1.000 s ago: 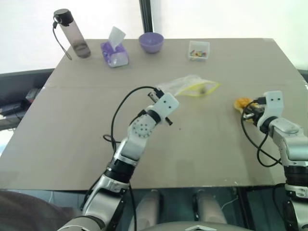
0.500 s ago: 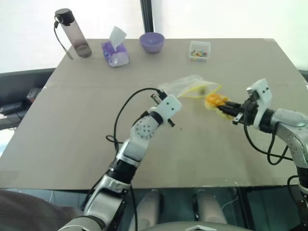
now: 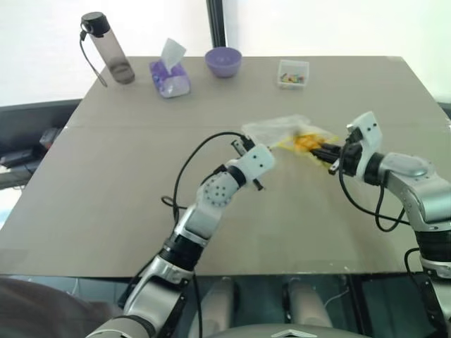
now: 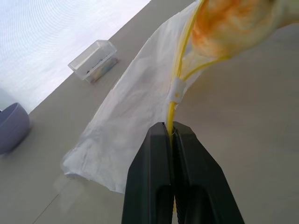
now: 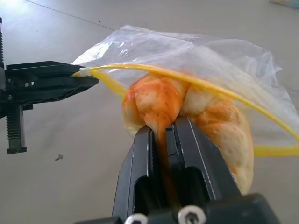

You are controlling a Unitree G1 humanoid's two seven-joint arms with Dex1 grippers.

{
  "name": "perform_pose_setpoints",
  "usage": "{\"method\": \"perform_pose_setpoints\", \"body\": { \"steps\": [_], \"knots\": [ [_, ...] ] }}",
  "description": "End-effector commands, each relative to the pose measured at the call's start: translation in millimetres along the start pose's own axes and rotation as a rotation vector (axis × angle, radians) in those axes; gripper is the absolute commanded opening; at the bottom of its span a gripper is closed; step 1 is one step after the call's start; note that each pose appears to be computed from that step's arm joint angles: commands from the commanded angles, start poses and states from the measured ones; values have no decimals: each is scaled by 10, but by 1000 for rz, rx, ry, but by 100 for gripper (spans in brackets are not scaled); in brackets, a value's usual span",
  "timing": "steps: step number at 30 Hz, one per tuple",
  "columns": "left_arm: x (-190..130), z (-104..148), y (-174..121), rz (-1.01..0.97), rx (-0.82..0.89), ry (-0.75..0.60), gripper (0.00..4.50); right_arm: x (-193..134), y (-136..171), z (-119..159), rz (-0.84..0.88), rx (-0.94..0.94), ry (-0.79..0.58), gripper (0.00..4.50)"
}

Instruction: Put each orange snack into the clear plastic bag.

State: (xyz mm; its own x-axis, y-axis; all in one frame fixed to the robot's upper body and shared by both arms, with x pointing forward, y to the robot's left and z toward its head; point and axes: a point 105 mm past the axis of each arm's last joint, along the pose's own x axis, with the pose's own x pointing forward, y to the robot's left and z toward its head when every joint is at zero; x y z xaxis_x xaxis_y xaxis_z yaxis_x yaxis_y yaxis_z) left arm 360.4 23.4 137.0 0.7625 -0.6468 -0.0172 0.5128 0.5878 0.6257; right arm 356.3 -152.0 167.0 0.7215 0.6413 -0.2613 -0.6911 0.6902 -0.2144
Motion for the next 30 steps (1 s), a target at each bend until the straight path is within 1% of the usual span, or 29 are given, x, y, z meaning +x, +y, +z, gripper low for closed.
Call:
{"method": "perform_pose_setpoints", "body": {
  "steps": [1,7,13,14,15,16,17,18,19,22,27,30],
  "knots": [
    [-2,248,-47,-30,22,-103,0,63,-86,107,-36,-43,-25,5],
    [10,281,-140,-72,13,-125,0,229,-123,225,-59,4,-71,5],
    [27,321,-187,-93,-1,-142,0,368,-299,182,-202,96,-59,5],
    [28,320,-184,-90,-6,-141,0,373,-293,194,-201,105,-68,88],
    [31,310,-168,-81,-17,-137,0,369,-278,206,-197,102,-75,133],
    [36,292,-142,-68,-30,-129,0,355,-250,209,-184,89,-76,160],
    [42,273,-119,-55,-41,-120,0,335,-217,204,-166,74,-74,228],
    [45,261,-105,-48,-47,-115,0,322,-195,199,-153,65,-72,248],
    [51,245,-89,-39,-55,-109,0,287,-141,187,-118,56,-69,278],
    [68,223,-51,-17,-79,-99,0,163,-27,127,-45,36,-52,278],
    [79,203,-38,-4,-101,-91,0,-59,12,15,8,12,-14,278],
    [81,188,-43,-3,-114,-86,0,-115,-101,-41,-53,3,13,278]
  ]
}}
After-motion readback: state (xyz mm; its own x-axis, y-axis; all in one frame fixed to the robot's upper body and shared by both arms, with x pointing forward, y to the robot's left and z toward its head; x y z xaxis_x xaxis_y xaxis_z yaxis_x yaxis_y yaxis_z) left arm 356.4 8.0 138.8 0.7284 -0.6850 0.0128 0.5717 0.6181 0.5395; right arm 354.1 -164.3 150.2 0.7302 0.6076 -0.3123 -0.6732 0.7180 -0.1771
